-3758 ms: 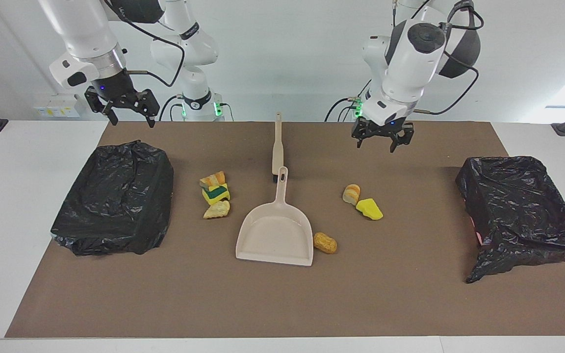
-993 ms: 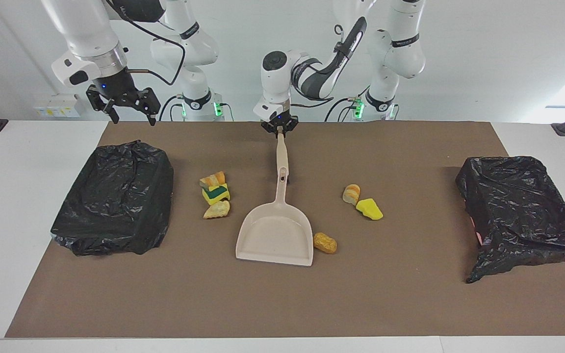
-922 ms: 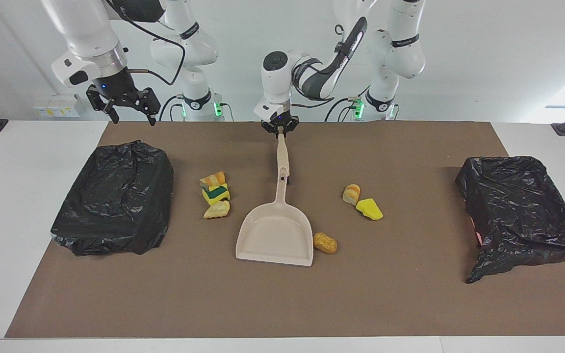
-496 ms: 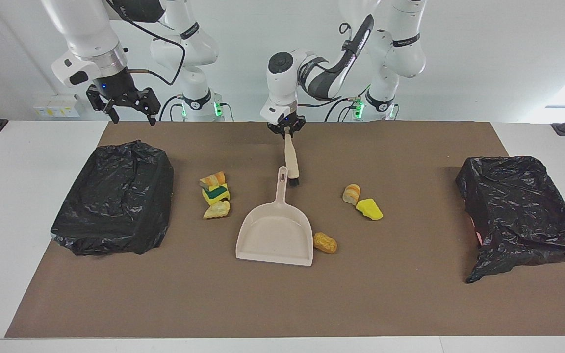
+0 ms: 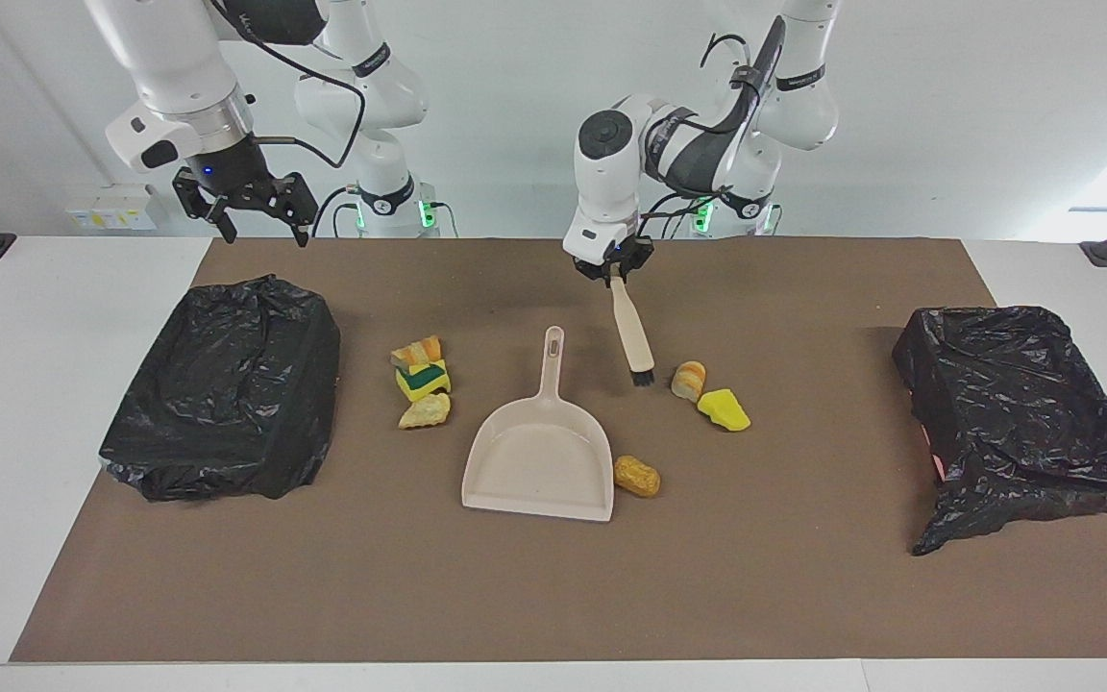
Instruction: Sweep and dump trash in bin
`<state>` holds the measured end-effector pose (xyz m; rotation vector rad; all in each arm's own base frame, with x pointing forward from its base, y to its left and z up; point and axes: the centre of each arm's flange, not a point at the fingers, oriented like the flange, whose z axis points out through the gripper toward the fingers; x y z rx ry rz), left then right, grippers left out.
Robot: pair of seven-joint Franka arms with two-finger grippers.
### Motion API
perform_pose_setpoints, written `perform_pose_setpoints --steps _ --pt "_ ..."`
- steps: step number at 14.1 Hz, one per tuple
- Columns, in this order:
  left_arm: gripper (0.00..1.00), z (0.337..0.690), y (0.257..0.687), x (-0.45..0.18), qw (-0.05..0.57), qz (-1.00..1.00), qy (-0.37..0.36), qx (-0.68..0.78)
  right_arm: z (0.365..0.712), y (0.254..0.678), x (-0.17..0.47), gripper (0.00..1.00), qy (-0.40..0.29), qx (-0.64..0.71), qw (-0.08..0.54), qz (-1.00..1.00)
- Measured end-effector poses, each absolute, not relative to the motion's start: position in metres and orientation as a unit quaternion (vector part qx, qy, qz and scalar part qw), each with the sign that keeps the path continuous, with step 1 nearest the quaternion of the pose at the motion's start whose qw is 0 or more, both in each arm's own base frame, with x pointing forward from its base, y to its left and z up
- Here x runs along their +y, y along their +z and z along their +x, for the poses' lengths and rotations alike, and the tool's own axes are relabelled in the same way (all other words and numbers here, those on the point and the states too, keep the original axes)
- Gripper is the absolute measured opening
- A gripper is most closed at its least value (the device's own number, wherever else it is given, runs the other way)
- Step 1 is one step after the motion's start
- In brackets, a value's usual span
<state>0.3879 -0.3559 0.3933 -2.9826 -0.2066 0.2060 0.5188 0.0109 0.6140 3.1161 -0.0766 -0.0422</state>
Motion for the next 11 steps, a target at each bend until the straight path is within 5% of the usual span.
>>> perform_pose_setpoints --steps 4,11 --pt "0.26 0.457 0.413 -0.278 0.053 -0.993 0.07 -0.08 0.553 0.571 0.08 1.0 0.011 -0.046 0.0 0.999" --pt "0.26 0.51 0.405 -0.183 0.029 -0.996 0.067 -0.044 0.584 0.456 0.238 1.0 0.01 -0.092 -0.019 0.996"
